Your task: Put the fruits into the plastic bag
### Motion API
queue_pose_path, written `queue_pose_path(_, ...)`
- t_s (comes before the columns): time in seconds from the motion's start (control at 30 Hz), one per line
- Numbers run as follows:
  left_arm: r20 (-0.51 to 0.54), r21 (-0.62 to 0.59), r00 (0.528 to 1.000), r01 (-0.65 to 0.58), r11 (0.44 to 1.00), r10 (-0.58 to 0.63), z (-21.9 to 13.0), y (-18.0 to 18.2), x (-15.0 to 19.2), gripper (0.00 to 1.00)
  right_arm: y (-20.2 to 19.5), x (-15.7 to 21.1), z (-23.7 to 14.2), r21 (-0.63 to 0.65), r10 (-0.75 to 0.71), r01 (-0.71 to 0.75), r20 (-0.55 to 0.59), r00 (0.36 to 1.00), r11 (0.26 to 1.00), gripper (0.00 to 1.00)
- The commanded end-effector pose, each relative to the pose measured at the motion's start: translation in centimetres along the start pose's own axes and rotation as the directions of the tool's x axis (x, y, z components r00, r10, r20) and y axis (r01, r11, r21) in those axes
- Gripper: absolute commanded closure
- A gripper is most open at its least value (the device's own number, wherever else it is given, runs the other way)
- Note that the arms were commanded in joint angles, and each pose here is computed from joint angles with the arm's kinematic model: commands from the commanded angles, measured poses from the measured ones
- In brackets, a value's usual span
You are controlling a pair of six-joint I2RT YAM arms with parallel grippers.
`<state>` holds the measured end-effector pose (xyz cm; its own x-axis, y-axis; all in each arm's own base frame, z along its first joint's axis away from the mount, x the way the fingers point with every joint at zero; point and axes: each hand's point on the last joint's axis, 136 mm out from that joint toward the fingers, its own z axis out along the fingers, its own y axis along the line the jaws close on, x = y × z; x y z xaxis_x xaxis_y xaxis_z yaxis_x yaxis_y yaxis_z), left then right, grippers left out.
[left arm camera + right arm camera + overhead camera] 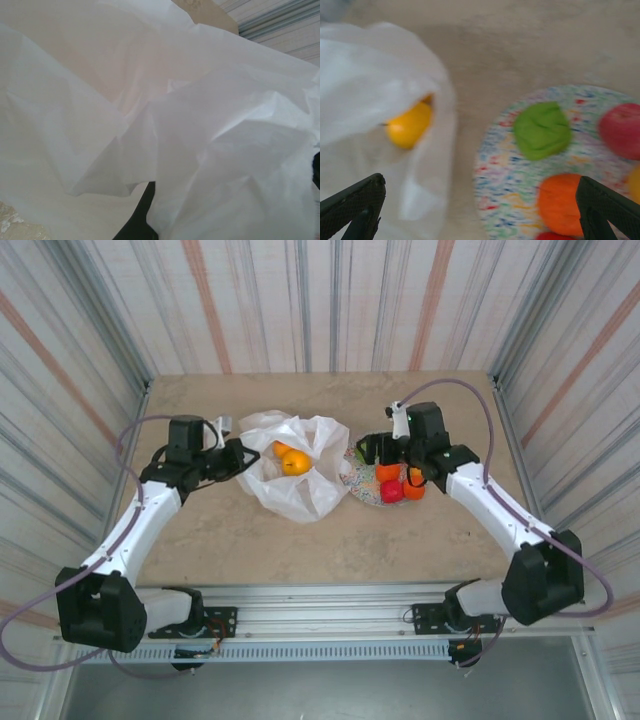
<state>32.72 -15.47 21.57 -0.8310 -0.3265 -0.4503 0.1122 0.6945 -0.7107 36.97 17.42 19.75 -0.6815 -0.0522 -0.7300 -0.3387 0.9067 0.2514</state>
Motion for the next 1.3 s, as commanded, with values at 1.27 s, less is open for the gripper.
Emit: queue_pose_path(1.27, -0.034, 0.011, 0.999, -0.005, 1.0, 0.005, 1.0, 0.4, 0.8, 1.0, -5.2, 4.9, 14.9, 0.149, -0.272, 0.38, -0.475, 0.837, 0.913, 0.3)
